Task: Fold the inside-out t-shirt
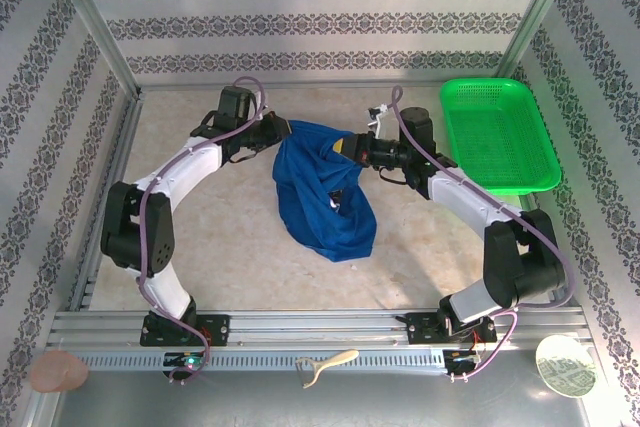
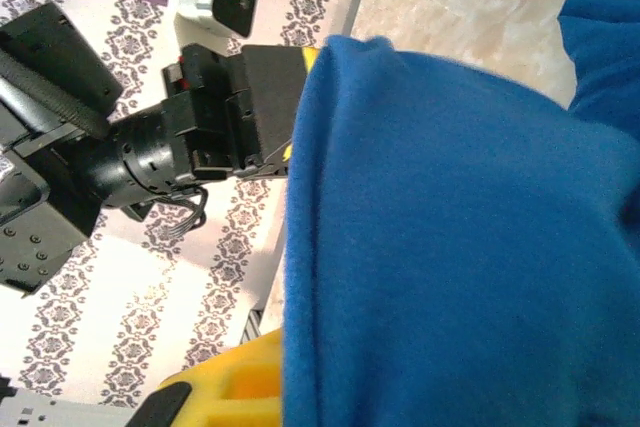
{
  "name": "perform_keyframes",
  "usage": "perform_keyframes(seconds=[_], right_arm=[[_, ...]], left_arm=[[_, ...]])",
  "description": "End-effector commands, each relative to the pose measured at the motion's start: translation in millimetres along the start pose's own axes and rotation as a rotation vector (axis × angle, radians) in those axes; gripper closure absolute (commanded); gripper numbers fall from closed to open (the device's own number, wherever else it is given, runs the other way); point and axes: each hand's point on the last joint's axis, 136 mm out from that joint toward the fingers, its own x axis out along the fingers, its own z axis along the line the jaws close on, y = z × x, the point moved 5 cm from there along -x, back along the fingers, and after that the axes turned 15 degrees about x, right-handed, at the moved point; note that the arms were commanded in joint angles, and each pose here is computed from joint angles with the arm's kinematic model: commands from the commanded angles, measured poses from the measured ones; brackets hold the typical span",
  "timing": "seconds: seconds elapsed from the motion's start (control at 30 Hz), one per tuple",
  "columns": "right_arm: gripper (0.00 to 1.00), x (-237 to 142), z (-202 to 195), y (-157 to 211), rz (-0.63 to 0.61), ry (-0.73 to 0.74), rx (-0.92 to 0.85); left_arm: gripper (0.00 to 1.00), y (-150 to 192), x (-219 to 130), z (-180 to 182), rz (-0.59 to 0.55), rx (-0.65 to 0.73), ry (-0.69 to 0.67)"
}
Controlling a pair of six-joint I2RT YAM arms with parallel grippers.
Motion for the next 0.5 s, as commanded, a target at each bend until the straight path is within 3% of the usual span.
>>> perform_keyframes(seconds=[0.0,0.13,0.23,0.37,0.47], right_arm=[[1.0,-7,19,-10,-0.031,-0.089,-0.058],[1.0,-5,9,-11,-0.052,-0.062,-0.033],[1.0,-5,3,-11,-0.062,-0.044,-0.02],[1.0,-4,-4,-11,-0.068,-0.026,-0.005],[1.0,-4,-5,-11,-0.072,-0.021,-0.001]], left_arm=[[0.71,-11,-15,10,0.009,0.074,-0.089],[0.56,-11,-41,-23,-0.021,0.156,-0.05],[0.52,-2,-47,-59,-0.022,0.232,0.018],[0.53,14,-42,-102,-0.035,0.333,0.122],[0.58,27,-29,-112,-0.017,0.343,0.168]])
